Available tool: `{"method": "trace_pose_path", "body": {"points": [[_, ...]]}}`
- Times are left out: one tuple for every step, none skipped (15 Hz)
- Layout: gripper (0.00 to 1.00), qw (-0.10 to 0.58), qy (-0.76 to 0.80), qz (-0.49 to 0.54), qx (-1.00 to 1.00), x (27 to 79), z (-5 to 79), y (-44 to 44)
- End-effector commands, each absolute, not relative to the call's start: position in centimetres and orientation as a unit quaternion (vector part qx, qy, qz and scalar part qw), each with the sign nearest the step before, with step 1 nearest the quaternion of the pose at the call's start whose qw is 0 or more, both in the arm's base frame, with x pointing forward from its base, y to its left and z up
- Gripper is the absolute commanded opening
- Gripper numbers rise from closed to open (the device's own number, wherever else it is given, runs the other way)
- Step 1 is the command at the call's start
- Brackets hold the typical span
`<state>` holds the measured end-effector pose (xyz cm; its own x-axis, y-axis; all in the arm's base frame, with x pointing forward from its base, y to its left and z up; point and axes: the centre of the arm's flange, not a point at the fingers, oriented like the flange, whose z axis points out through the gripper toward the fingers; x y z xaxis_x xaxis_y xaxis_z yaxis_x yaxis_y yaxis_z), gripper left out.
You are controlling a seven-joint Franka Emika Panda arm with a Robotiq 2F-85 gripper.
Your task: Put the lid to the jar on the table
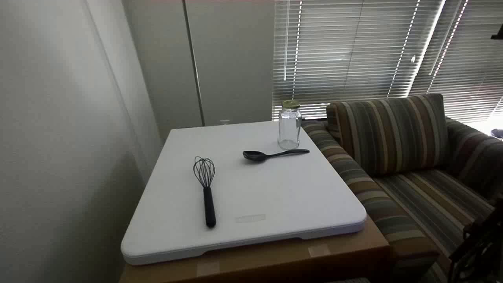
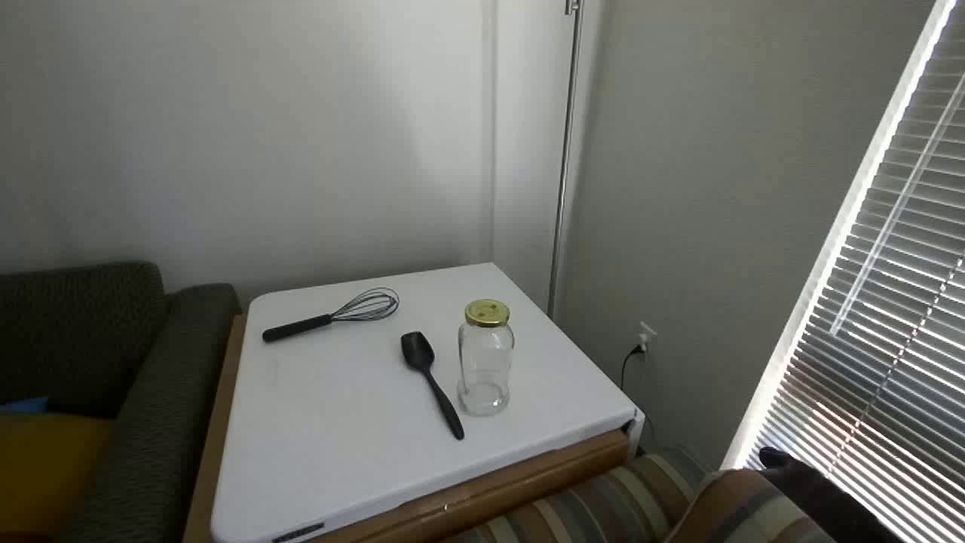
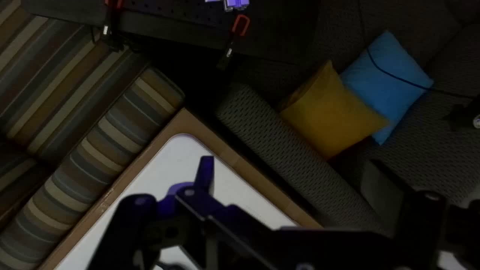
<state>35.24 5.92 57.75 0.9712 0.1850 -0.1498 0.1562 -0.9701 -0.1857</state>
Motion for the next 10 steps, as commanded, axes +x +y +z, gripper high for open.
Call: {"method": "trace_pose_path", "body": {"points": [[1.00, 0.087, -0.086, 0.084, -0.989, 35.3, 57.7, 5.9], [1.00, 0.087, -0.086, 0.084, -0.989, 35.3, 57.7, 5.9], [1.00, 0.087, -0.086, 0.084, -0.989, 35.3, 57.7, 5.9], [1.00, 0.087, -0.086, 0.084, -0.989, 35.3, 57.7, 5.9], [1.00, 0.087, -0.086, 0.084, -0.989, 35.3, 57.7, 5.9], [1.00, 0.087, -0.086, 0.084, -0.989, 35.3, 57.7, 5.9], [1.00, 0.087, -0.086, 0.084, -0.989, 35.3, 57.7, 5.9], [1.00, 0.088, -0.087, 0.085, -0.989, 35.5, 57.8, 5.9], [1.00, 0.086, -0.088, 0.084, -0.989, 35.8, 57.8, 5.8], [1.00, 0.085, -0.085, 0.085, -0.989, 36.3, 57.8, 5.5]]}}
